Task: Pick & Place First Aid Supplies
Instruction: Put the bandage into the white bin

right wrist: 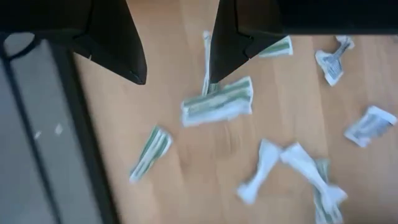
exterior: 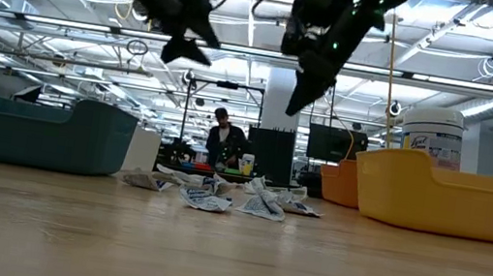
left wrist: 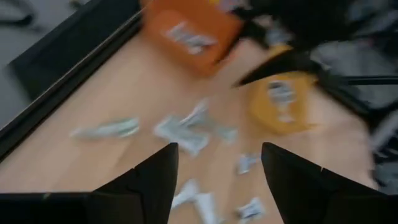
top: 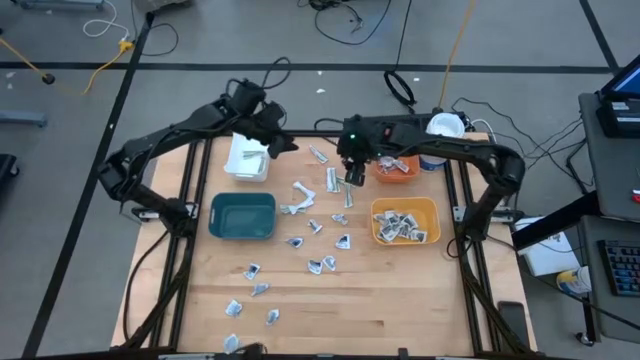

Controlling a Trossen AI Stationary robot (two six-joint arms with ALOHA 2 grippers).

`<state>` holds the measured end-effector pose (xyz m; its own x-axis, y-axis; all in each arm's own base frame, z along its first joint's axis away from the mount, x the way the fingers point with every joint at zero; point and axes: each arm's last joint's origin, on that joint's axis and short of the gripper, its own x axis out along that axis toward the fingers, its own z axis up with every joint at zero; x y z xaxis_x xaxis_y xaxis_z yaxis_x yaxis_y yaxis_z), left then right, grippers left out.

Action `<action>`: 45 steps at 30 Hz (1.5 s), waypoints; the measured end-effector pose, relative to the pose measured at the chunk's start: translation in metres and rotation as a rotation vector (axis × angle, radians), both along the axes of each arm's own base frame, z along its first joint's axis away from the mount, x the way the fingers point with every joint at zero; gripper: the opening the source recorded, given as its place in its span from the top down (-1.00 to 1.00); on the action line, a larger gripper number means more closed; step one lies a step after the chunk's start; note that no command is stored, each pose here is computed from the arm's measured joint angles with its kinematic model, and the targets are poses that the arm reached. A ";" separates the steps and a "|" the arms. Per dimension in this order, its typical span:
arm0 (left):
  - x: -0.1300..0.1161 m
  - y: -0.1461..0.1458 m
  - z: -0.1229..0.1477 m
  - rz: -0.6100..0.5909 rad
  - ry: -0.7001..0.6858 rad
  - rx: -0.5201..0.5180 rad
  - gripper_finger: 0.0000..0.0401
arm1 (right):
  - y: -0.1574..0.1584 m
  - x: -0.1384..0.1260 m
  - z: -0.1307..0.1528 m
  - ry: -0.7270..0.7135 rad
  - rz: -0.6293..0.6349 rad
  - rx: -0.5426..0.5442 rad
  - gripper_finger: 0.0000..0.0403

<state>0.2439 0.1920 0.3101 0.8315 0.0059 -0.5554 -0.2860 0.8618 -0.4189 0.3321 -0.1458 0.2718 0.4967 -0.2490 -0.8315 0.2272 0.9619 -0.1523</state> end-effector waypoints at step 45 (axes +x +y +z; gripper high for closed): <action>0.009 -0.050 0.053 -0.188 -0.299 0.099 -0.19 | -0.024 0.019 -0.111 0.324 -0.058 0.201 0.40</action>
<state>0.2532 0.1423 0.3631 0.9489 -0.1207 -0.2917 0.0037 0.9283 -0.3719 0.3507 -0.1700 0.1609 0.1899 -0.0854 -0.9781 0.2532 0.9668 -0.0352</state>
